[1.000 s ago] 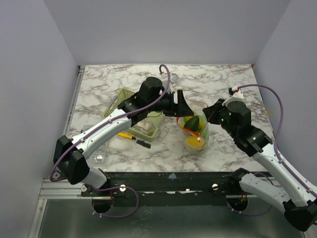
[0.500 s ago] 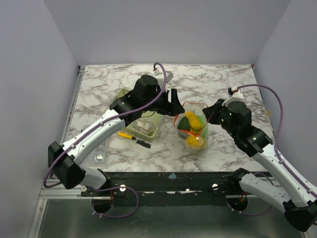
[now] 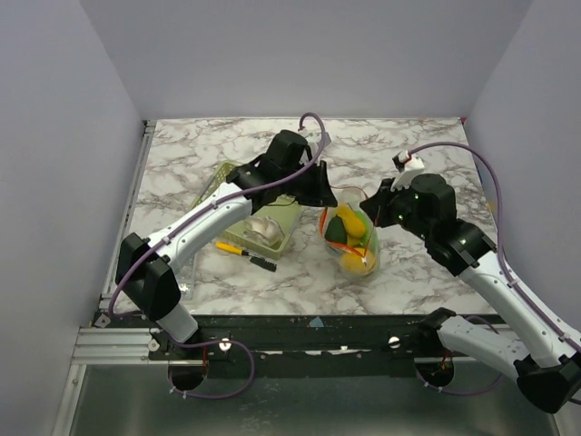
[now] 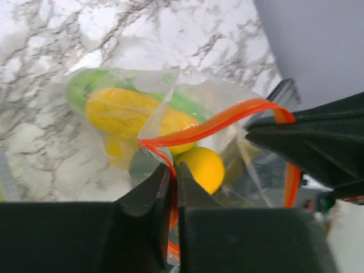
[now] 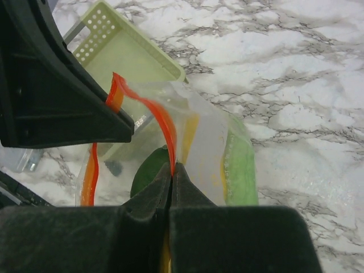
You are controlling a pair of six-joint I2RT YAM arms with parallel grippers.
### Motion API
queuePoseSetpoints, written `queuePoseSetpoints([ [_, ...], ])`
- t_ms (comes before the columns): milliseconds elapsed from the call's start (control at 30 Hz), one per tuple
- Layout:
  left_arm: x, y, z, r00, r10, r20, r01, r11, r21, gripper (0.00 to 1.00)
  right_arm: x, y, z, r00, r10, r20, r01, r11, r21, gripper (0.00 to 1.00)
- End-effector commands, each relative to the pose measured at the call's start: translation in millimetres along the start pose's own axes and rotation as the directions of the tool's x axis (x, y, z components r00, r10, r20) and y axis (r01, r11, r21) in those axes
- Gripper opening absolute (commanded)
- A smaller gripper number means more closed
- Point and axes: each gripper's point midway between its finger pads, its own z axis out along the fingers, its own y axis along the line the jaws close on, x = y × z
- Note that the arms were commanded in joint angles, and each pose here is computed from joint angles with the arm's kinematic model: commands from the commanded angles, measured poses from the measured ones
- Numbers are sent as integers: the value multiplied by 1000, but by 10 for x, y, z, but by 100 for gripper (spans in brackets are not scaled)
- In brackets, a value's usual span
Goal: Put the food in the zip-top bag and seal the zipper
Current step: Adjust the zipper food storage bag at the center of the board.
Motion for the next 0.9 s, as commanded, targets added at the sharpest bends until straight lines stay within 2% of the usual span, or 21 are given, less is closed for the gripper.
queuePoseSetpoints([
  [0, -243, -437, -188, 995, -87, 50, 74, 972, 222, 0, -157, 237, -94, 994, -106, -12, 103, 987, -122, 4],
  [67, -343, -535, -263, 980, -183, 79, 150, 936, 318, 0, -190, 295, -90, 990, -131, -45, 123, 982, -145, 11],
  [100, -390, -561, -304, 964, -250, 85, 205, 910, 360, 0, -206, 304, -107, 989, -133, -68, 122, 982, -142, 18],
  [167, -446, -542, -314, 930, -357, 87, 290, 858, 425, 0, -172, 275, -142, 983, -125, -134, 109, 987, -115, 39],
  [233, -541, -499, -306, 899, -425, 101, 341, 828, 446, 0, -55, 241, -187, 970, -110, -217, 91, 991, -95, 54],
  [300, -610, -462, -286, 874, -474, 109, 380, 806, 455, 0, 71, 259, -263, 956, -101, -275, 73, 991, -112, 61],
  [400, -720, -449, -316, 826, -550, 125, 426, 754, 500, 0, 197, 286, -409, 955, -103, -279, 62, 986, -152, 72],
  [600, -851, -318, -337, 776, -611, 155, 468, 724, 507, 0, 377, 74, -529, 941, -114, -320, 96, 993, -72, 85],
  [700, -903, -284, -333, 762, -633, 139, 491, 704, 513, 0, 427, -12, -536, 936, -108, -335, 104, 994, -30, 87],
  [867, -969, -302, -285, 753, -648, 115, 505, 681, 530, 0, 400, 189, -550, 943, -110, -314, 70, 988, -137, 87],
])
